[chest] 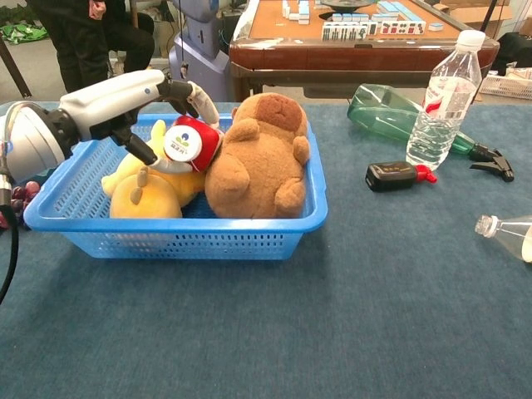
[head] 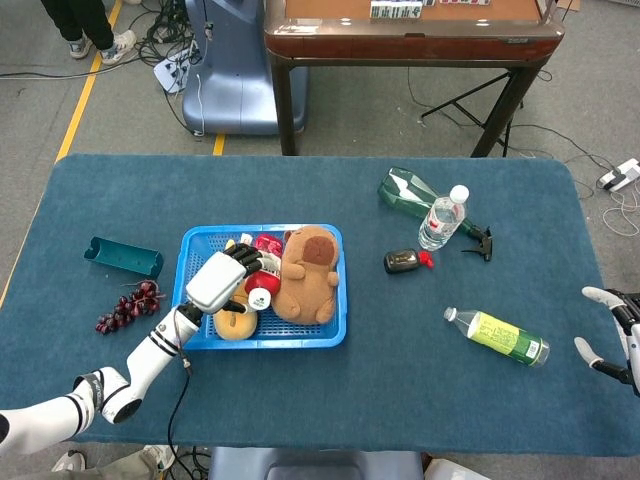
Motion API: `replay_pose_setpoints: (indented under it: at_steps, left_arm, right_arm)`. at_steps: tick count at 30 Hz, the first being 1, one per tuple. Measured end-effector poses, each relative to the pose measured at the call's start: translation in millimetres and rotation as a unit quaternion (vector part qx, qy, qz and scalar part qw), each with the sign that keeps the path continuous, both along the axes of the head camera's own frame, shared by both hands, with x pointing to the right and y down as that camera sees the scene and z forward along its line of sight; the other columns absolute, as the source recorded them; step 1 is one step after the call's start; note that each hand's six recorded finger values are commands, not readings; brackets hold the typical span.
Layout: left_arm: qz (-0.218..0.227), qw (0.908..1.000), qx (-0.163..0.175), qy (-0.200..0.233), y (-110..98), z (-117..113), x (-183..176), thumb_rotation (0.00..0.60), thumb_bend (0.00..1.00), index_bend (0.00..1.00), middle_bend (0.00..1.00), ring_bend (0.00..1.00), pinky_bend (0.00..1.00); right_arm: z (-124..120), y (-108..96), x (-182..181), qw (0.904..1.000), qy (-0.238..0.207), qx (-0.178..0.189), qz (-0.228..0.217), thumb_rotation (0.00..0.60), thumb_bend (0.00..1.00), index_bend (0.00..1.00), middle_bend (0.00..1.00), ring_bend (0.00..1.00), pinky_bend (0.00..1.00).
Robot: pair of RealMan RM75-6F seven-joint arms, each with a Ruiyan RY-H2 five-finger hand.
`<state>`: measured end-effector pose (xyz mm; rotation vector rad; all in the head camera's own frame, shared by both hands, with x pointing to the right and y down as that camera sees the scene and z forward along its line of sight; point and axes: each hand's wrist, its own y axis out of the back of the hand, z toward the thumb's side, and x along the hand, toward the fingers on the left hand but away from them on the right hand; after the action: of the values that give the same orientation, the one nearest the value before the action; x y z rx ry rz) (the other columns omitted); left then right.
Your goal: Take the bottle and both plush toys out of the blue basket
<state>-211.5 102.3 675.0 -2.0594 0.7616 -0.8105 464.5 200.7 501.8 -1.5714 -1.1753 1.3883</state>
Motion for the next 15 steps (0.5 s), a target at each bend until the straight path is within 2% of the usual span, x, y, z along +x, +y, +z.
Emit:
replay_pose_setpoints:
  at_steps: [6, 15]
  left_arm:
    - [-0.016, 0.9997, 0.003, 0.017, -4, -3, -3, 0.6, 0.26, 0.62, 0.63, 0.5, 0.3]
    - [-0.047, 0.9967, 0.012, 0.066, -11, -29, -15, 0.6, 0.27, 0.68, 0.7, 0.58, 0.4]
  right_arm:
    - [-2, 0, 0, 1.0, -0.002, 0.003, 0.001, 0.6, 0.21, 0.27, 0.29, 0.27, 0.39]
    - [-1, -2, -4, 0.9999, -0.007, 0.005, -0.005, 0.6, 0.21, 0.27, 0.29, 0.27, 0.39]
